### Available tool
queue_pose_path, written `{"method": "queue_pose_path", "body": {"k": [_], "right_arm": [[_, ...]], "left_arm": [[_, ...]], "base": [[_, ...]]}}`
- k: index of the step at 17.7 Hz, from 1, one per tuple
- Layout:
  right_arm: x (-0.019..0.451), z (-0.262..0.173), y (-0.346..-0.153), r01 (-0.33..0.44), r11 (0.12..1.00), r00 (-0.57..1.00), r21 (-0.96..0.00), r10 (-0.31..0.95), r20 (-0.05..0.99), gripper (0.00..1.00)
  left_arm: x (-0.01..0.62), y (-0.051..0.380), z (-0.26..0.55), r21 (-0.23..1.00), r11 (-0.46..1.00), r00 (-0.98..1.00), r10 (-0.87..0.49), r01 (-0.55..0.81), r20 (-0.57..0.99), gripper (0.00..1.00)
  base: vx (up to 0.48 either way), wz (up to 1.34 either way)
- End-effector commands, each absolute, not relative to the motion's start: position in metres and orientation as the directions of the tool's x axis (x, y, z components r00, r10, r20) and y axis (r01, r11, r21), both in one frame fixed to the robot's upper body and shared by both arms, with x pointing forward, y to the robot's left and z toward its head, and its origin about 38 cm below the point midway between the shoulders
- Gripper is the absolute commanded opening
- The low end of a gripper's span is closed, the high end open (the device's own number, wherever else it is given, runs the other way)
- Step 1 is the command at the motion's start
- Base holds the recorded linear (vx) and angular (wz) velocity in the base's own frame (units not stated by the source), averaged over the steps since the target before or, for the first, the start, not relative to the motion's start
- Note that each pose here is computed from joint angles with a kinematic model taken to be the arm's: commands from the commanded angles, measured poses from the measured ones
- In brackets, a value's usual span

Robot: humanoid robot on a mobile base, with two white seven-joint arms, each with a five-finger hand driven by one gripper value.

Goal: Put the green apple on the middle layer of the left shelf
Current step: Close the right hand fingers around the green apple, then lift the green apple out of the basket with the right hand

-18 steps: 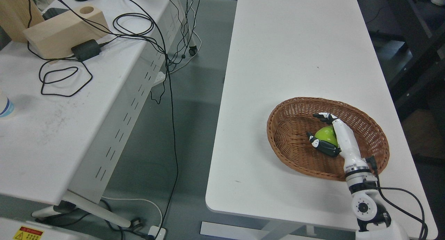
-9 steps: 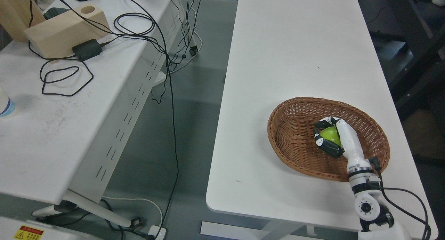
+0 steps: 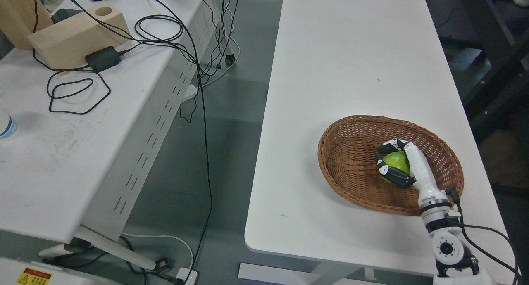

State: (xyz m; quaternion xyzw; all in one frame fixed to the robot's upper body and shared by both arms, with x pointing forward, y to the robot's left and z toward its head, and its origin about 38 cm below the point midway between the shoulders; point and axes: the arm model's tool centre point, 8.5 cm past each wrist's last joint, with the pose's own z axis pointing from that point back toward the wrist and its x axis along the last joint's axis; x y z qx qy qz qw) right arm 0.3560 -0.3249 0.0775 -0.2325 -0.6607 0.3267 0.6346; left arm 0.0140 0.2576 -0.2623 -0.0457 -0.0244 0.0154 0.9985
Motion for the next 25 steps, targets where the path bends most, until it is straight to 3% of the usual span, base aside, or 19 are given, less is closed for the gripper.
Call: {"method": "queue_pose_path", "body": {"k": [1, 9, 17, 25], "right_arm": [[0.332, 0.113, -0.348, -0.03, 0.749, -0.139, -0.662, 0.653, 0.745, 0.04], [0.318, 0.136, -0.39, 0.075, 0.821, -0.155, -0.567, 0.571, 0.806, 0.05], [0.305, 0.153, -0.397, 0.161, 0.861, -0.311, -0.483, 0.509, 0.803, 0.05], [0.304, 0.147, -0.389, 0.162, 0.874, -0.321, -0.458, 0.485, 0.813, 0.05]], "left_arm": [[0.028, 0.269, -0.261, -0.076, 0.997, 0.997, 0.03, -0.025, 0.069, 1.0], [0.028, 0.269, -0.261, -0.076, 0.997, 0.997, 0.03, -0.025, 0.069, 1.0], [0.028, 0.269, -0.261, -0.076, 0.997, 0.997, 0.03, -0.025, 0.069, 1.0], [0.028, 0.269, -0.261, -0.076, 0.997, 0.997, 0.03, -0.025, 0.069, 1.0]], "base": [[0.0, 0.0], [0.0, 0.0], [0.0, 0.0], [0.0, 0.0]]}}
